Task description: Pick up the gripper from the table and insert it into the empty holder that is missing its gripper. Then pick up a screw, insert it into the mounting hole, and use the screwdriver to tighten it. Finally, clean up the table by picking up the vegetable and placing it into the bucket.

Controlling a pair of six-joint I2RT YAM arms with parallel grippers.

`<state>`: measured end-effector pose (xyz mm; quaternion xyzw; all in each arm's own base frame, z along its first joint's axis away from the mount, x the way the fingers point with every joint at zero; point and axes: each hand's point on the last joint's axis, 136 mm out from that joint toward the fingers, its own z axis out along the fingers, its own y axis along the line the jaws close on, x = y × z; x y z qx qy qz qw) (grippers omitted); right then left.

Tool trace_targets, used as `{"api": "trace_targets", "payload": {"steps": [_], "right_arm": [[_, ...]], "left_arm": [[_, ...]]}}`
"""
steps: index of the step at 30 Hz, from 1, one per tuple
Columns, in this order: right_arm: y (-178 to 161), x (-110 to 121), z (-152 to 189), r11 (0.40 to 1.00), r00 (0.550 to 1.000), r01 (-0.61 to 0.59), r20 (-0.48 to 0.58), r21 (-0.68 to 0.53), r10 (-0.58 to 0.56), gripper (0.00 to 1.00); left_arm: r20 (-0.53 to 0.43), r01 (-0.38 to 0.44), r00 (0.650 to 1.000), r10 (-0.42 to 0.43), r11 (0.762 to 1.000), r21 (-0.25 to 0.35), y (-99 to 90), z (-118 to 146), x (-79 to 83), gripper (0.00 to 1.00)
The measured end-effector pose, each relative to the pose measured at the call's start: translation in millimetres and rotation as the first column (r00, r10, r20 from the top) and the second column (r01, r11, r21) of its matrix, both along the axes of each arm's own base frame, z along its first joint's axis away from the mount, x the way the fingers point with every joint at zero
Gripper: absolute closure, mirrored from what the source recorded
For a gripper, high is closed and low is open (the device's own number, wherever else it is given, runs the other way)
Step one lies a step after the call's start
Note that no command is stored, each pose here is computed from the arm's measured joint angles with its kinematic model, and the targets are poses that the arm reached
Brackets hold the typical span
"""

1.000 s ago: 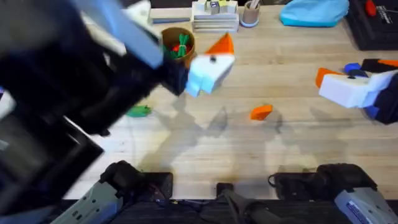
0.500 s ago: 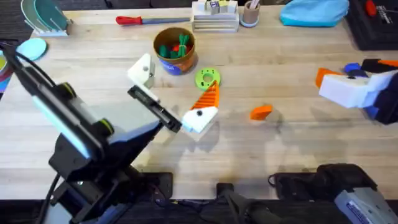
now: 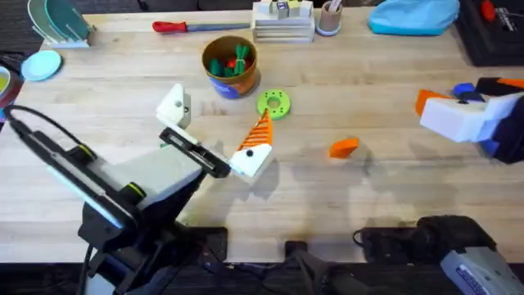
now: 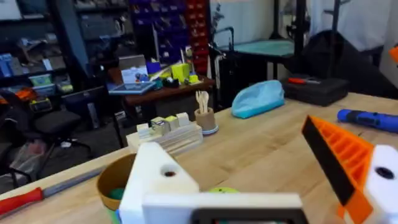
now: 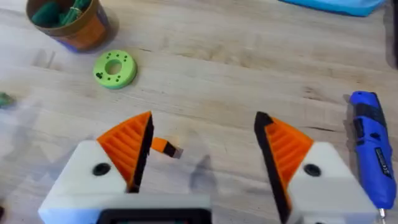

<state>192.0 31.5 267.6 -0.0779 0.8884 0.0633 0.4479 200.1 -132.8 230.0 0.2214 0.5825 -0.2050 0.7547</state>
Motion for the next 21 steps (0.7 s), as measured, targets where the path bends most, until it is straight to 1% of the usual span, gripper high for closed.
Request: {"api": "trace_targets", "payload": {"steps": [3,6,8,10,12,16,21], "right_arm": [[0,0,0,1.0,1.0,0.0,0.0,0.0,0.0,0.058],[0,0,0,1.0,1.0,0.0,0.0,0.0,0.0,0.057],[0,0,0,1.0,1.0,0.0,0.0,0.0,0.0,0.056],[0,0,0,1.0,1.0,0.0,0.0,0.0,0.0,0.056],[0,0,0,1.0,1.0,0.0,0.0,0.0,0.0,0.056],[0,0,0,1.0,1.0,0.0,0.0,0.0,0.0,0.056],[0,0,0,1.0,1.0,0.0,0.0,0.0,0.0,0.056]], "left_arm": [[-0.006,-0.019,1.0,0.019,1.0,0.004,3.9,-2,2.9,0.009],[-0.066,-0.018,0.998,0.02,0.999,0.039,3.5,-18,6.2,0.009],[-0.133,0.015,0.991,-0.005,0.997,0.075,-1.2,-37,5.3,0.008],[-0.21,0.065,0.977,-0.04,0.992,0.111,-7.2,-58,1.4,0.008],[-0.252,0.1,0.966,-0.066,0.987,0.125,-11.1,-69,-2.1,0.008],[-0.251,0.131,0.963,-0.097,0.984,0.123,-15.2,-69,-5.8,0.008],[-0.251,0.141,0.962,-0.106,0.982,0.123,-16.4,-69,-6.9,0.008]]}}
